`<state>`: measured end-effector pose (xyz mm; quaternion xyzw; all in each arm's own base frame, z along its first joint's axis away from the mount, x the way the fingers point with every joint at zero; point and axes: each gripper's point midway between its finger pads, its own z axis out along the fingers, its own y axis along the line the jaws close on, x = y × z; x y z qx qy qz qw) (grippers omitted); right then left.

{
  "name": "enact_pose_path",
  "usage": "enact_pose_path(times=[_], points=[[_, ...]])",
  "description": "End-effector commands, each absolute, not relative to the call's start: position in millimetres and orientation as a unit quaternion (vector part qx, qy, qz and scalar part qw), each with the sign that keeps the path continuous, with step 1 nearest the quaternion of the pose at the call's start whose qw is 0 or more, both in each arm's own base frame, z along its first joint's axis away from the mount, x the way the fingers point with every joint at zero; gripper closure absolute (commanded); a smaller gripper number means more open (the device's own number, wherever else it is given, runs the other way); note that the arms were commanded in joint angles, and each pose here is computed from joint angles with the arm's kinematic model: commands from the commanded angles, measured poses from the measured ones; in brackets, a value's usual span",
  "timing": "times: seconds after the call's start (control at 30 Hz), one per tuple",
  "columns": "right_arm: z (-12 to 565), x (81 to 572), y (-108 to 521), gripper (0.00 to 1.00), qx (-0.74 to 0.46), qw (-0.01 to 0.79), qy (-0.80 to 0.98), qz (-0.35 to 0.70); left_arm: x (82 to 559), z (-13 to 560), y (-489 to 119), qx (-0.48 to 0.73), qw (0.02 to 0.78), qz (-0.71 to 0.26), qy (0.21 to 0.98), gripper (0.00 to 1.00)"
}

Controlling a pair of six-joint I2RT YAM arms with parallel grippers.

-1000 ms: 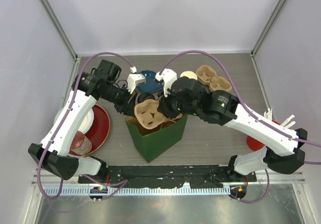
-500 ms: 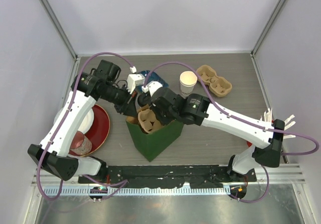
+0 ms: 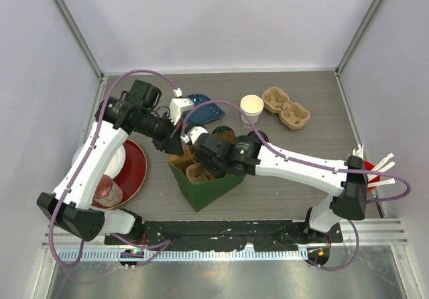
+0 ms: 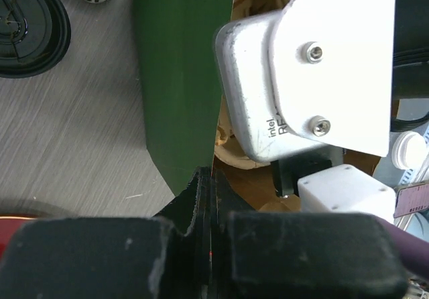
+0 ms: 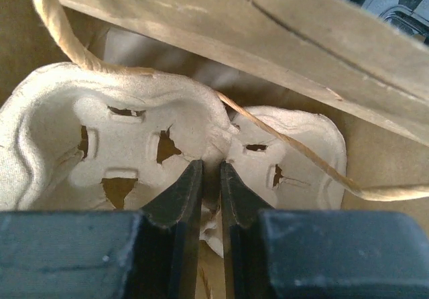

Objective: Pack the takeout coffee

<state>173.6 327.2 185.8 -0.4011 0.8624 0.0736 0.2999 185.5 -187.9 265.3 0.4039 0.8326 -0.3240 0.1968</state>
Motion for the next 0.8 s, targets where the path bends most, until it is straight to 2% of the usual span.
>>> enact_pose_path(times=[0.0, 0.13, 0.77], points=[[202.4, 176.1, 333.5, 0.99, -0.401, 0.333, 0.848, 0.096, 190.5, 281.9, -195.8, 0.398, 0.225, -0.337, 0.823, 1.00], [192.0, 172.9, 355.9, 0.99, -0.417, 0.332, 0.841, 0.097, 197.4, 274.3, -201.3, 0.375, 0.215, -0.345, 0.833, 1.00], [104.6, 173.3, 348.5, 0.99, -0.397, 0.278, 0.874, 0.017, 214.5, 274.2, -208.8, 0.322, 0.227, -0.347, 0.852, 1.00]])
